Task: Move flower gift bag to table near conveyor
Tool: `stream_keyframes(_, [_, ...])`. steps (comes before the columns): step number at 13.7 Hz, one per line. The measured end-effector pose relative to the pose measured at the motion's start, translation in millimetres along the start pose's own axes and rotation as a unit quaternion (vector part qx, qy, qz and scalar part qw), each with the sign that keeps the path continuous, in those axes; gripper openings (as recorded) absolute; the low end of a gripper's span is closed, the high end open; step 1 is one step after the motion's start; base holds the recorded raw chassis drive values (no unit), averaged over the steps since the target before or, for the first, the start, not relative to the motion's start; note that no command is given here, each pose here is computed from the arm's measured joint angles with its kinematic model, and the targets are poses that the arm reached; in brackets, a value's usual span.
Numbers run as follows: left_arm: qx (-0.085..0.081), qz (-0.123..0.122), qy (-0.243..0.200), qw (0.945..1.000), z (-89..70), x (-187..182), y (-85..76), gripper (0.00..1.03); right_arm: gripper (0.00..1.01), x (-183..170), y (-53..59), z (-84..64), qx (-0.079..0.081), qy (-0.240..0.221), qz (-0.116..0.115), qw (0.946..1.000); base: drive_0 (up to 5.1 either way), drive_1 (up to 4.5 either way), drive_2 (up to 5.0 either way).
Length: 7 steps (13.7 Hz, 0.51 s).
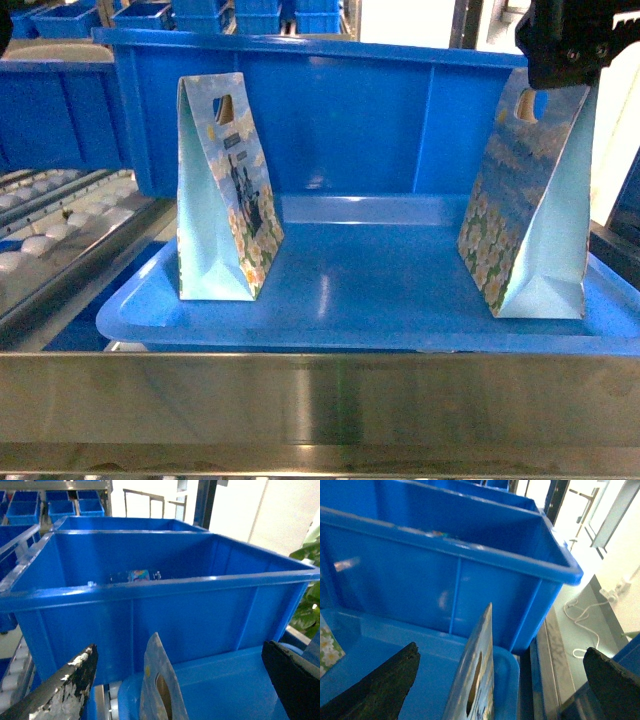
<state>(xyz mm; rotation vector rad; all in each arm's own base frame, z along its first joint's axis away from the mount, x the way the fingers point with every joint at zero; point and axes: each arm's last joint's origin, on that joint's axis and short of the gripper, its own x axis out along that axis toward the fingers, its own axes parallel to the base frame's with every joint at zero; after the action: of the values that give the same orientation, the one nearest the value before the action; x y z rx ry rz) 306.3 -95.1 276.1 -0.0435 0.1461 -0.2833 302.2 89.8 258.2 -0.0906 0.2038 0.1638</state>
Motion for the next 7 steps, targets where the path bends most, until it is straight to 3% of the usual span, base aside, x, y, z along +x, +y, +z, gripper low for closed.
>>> stream_keyframes(3, [-0.004, 0.006, 0.005, 1.0, -2.7, 1.9, 0.3, 0.98, 0.98, 3.0, 0.7, -12.4, 0.008, 0.029, -0.007, 0.9995, 0.0, 0.0, 0.0])
stream_keyframes(7, [-0.005, 0.006, 0.006, 1.0, -2.9, 2.0, 0.3, 0.98, 0.98, 9.0, 1.3, -25.2, 0.004, 0.057, -0.012, 0.9983, 0.0, 0.0, 0.0])
